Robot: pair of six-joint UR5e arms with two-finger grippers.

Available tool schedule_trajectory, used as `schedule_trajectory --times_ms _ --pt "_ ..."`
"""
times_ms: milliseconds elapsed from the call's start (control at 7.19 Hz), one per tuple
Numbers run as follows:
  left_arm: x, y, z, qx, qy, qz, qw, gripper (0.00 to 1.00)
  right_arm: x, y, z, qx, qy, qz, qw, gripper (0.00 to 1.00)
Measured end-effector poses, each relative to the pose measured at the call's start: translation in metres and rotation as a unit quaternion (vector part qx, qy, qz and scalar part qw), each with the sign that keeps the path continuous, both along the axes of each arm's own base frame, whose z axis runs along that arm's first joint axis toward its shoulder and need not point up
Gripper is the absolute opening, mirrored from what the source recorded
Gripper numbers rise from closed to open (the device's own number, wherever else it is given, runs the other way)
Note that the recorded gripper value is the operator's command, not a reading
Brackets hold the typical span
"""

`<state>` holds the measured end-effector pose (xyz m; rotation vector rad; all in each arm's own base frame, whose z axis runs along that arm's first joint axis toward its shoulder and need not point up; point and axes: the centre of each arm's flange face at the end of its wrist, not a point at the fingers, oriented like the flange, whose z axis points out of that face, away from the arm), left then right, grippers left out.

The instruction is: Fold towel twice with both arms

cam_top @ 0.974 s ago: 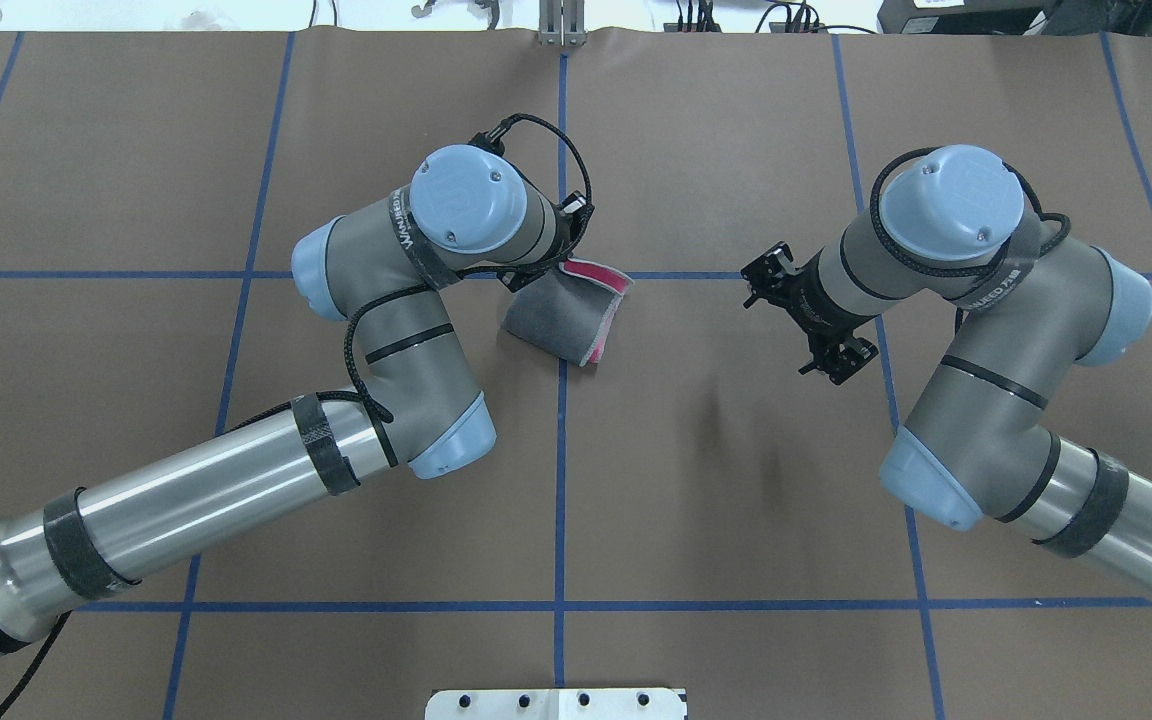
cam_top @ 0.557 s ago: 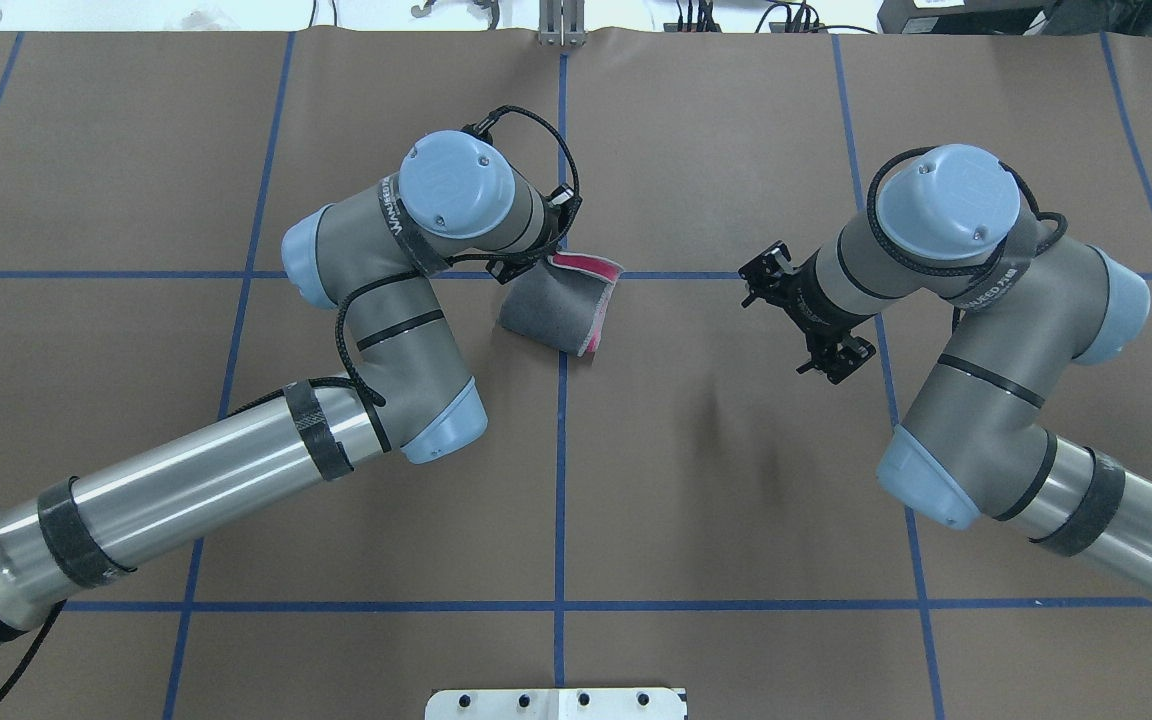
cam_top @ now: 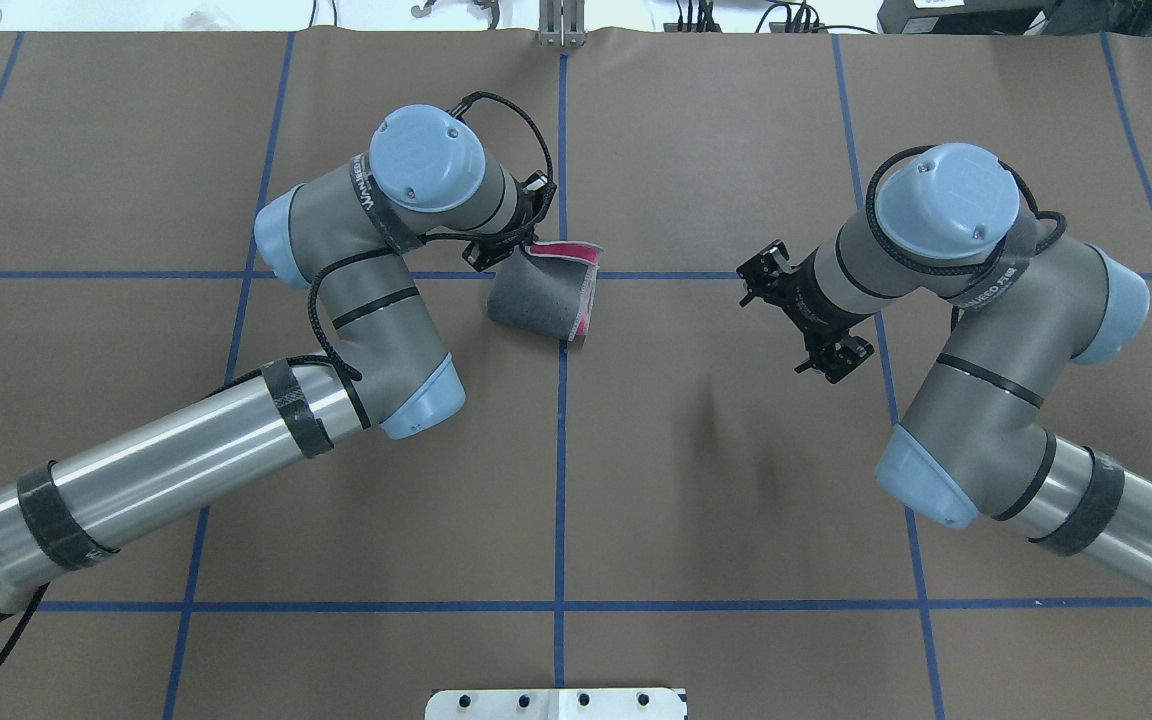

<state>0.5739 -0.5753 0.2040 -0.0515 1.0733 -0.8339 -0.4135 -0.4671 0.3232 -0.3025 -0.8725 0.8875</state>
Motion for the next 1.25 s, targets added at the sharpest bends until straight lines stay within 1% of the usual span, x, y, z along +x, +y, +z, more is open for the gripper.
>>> schedule_trajectory --times_ms 139,278,696,974,1252 --pt "-0.001 -0.003 0.008 -0.003 -0.005 0.001 1.0000 0.90 0.000 0.000 -0.001 0.001 -0.001 0.000 1.0000 1.00" --pt "-0.002 -0.007 0.017 -0.006 -0.012 0.001 0.9999 0.92 0.000 0.000 -0.002 0.001 -0.001 0.000 1.0000 1.00" --pt "-0.009 -0.010 0.033 -0.019 -0.014 0.007 0.9997 0.92 -0.003 0.001 -0.003 0.003 -0.001 -0.001 1.0000 1.00" --pt "-0.006 -0.007 0.029 -0.019 -0.007 0.009 0.9997 0.93 0.000 0.000 -0.001 0.001 -0.001 0.000 1.0000 1.00" --pt "-0.003 -0.005 0.018 -0.013 0.010 0.008 0.9998 0.92 0.012 -0.004 0.007 0.003 0.002 -0.002 1.0000 1.00"
